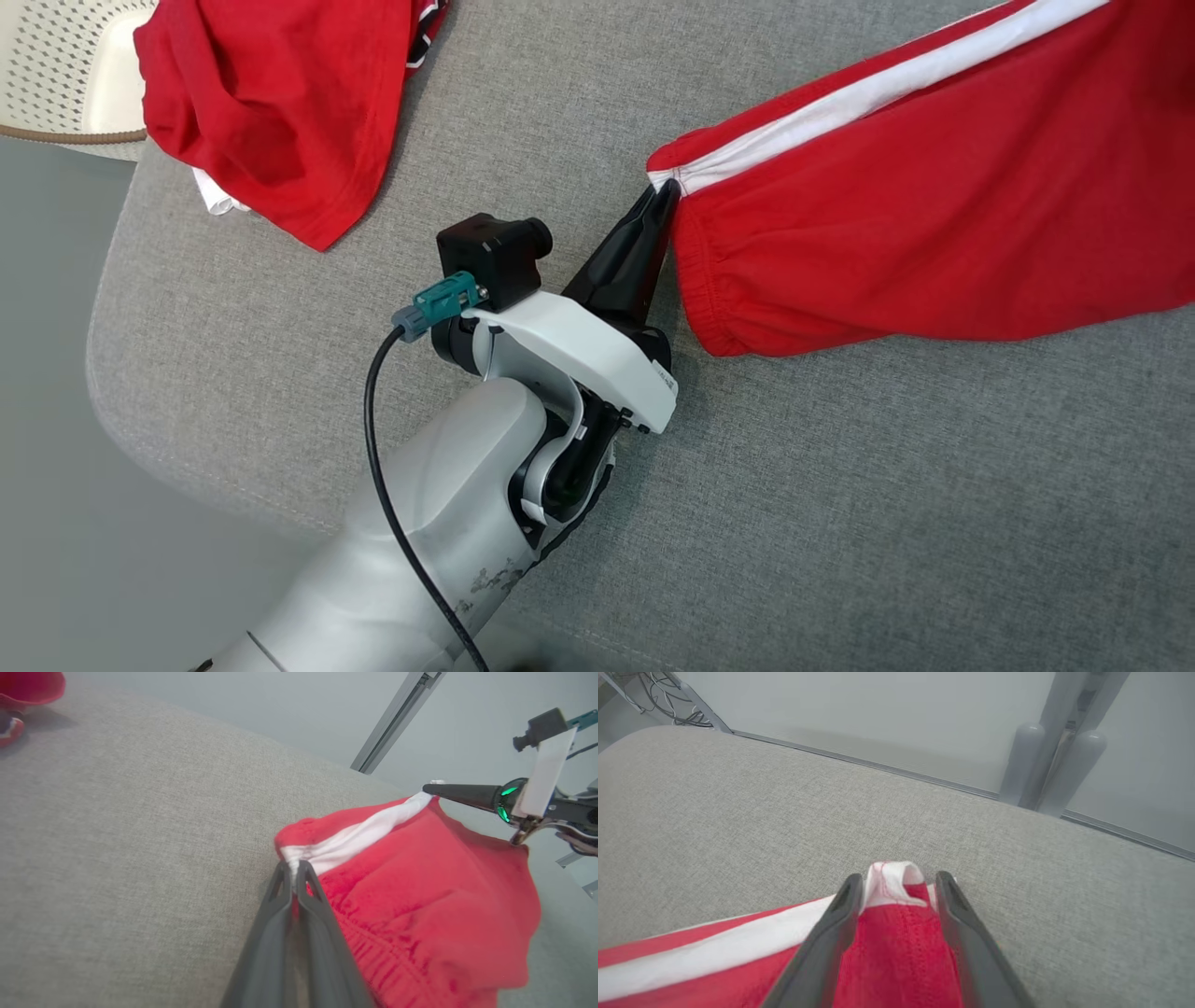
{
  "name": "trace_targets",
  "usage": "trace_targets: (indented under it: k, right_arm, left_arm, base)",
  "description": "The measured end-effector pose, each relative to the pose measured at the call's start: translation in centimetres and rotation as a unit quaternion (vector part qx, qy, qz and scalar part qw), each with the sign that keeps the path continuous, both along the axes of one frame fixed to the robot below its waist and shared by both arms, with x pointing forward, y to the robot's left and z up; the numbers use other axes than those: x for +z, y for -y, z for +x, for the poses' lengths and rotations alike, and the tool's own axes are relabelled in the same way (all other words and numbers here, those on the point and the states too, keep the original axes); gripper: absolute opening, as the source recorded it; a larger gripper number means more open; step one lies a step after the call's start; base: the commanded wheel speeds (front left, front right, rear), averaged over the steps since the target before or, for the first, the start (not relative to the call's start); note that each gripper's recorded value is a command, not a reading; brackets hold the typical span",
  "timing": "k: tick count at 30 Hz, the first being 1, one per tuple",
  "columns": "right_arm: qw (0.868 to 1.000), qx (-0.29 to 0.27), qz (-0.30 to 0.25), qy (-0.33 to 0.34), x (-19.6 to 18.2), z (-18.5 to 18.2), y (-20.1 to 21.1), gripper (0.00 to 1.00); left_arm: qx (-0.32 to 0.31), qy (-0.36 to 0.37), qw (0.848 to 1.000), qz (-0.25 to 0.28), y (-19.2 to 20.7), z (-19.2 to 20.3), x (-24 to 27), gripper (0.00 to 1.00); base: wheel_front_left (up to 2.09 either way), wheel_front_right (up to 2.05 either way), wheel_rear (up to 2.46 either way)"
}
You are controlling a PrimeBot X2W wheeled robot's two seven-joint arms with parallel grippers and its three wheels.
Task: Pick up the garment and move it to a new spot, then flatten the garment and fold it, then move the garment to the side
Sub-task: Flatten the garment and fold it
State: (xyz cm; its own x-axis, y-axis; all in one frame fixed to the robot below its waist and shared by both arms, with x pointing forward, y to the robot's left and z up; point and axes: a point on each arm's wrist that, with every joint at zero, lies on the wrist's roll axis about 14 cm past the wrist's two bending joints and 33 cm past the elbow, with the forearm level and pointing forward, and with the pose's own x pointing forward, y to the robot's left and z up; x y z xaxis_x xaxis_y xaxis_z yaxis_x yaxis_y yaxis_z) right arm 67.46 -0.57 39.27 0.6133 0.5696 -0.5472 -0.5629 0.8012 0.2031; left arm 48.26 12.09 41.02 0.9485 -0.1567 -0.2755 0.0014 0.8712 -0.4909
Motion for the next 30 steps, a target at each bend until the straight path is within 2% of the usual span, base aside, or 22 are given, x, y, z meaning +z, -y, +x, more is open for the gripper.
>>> trace_targets:
  k: [1,2,3,5,16,22,25,30]
  right_arm:
    - [1.0,-0.001,0.003,0.001,0.1,0.0,-0.1,1.0]
    - [1.0,-0.001,0.003,0.002,0.2,-0.1,-0.1,1.0]
    - [1.0,-0.001,0.006,0.006,0.7,-0.2,-0.2,1.0]
    - [1.0,-0.005,0.005,0.012,1.3,-0.2,0.2,1.0]
    - [0.995,-0.037,0.046,0.08,8.1,-0.7,2.1,1.0]
    - [0.989,-0.053,0.079,0.112,10.9,-2.9,4.1,1.0]
    - [0.983,-0.071,0.103,0.136,12.0,-4.2,5.5,1.0]
    - [0.978,-0.093,0.133,0.132,10.4,-8.3,7.1,1.0]
  left_arm:
    - [0.0,0.0,1.0,0.0,0.0,0.0,0.0,0.0]
    - [0.0,0.001,1.0,0.0,0.0,0.0,0.1,0.33]
    - [0.0,0.005,1.0,0.002,0.0,0.0,0.4,0.96]
    - [0.003,0.008,1.0,0.004,-0.1,0.0,0.7,1.0]
    - [0.04,0.065,0.996,0.035,-2.1,-0.2,4.6,1.0]
    - [0.059,0.12,0.988,0.076,-3.3,-0.7,7.8,1.0]
    - [0.066,0.151,0.979,0.116,-3.9,-1.2,9.3,1.0]
    - [0.073,0.154,0.976,0.134,-4.2,-3.4,8.7,1.0]
  base:
    - [0.0,0.0,0.0]
    - [0.0,0.0,0.0]
    - [0.0,0.0,0.0]
    - [0.0,0.0,0.0]
    - [0.0,0.0,0.0]
    - [0.0,0.0,0.0]
    - [0.0,0.0,0.0]
    - [0.0,0.0,0.0]
